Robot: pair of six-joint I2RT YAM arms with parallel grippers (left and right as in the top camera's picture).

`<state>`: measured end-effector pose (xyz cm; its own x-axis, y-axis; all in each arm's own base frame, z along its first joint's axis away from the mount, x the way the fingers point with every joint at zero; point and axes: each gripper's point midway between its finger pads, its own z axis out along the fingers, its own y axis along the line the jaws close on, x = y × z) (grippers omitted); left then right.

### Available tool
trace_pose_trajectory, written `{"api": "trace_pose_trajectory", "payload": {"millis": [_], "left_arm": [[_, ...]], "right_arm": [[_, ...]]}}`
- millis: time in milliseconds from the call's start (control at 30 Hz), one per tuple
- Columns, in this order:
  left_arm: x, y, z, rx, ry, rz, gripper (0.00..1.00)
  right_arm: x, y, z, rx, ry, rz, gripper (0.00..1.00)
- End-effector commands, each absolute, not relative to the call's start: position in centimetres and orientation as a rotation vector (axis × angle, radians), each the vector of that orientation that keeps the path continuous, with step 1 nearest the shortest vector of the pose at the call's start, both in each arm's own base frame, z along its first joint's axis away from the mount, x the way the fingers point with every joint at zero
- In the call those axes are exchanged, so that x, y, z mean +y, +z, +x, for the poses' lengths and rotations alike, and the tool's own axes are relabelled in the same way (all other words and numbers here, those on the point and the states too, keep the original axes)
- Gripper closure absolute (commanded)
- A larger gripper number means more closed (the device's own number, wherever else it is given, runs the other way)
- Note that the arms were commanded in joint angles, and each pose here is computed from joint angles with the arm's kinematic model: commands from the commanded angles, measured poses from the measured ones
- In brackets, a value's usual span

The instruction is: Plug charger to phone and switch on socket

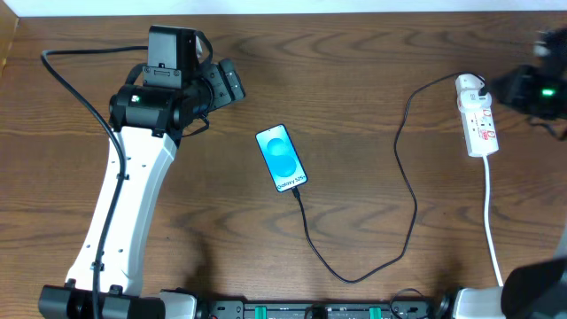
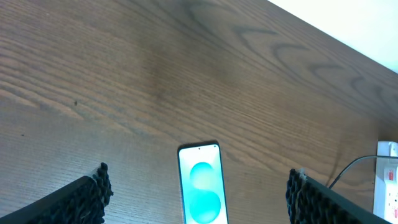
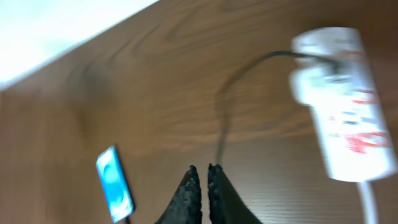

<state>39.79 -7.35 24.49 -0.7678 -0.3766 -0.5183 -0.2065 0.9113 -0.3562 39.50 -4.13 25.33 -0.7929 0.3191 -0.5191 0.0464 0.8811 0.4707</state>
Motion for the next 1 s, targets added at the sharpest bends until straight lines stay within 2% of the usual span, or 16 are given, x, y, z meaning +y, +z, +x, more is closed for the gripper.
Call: {"api": "trace_pose_trajectory", "payload": {"millis": [0, 67, 100, 167, 200, 533, 833, 967], "left_arm": [[-7.0, 25.4, 39.8, 2.439, -0.364, -0.413, 0.09], [-7.0, 25.4, 39.8, 2.439, -0.364, -0.413, 0.09], [-7.0, 25.4, 39.8, 2.439, -0.364, -0.413, 0.09], [-7.0, 25.4, 39.8, 2.439, -0.364, -0.414, 0.09], [-7.0, 25.4, 39.8, 2.439, -0.364, -0.414, 0.09], [-7.0, 25.4, 39.8, 2.439, -0.364, -0.413, 0.09], [-7.0, 25.4, 39.8, 2.439, -0.364, -0.413, 0.09], [-7.0, 25.4, 39.8, 2.439, -0.364, -0.413, 0.09]], "right_arm": [[0.9, 27.7, 38.2, 2.425, 0.539, 0.017, 0.88], [2.9, 28.0, 37.6, 2.435, 0.527, -0.046, 0.81], [3.9, 28.2, 37.2, 2.437, 0.532, -0.079, 0.69], [5.6, 28.4, 36.6, 2.442, 0.554, -0.134, 0.37], [6.2, 28.3, 36.4, 2.448, 0.562, -0.151, 0.01], [8.0, 27.2, 34.7, 2.530, 0.562, -0.204, 0.01], [6.1, 26.7, 35.3, 2.545, 0.413, -0.162, 0.01], [4.5, 27.3, 37.3, 2.465, 0.274, -0.136, 0.01]]}}
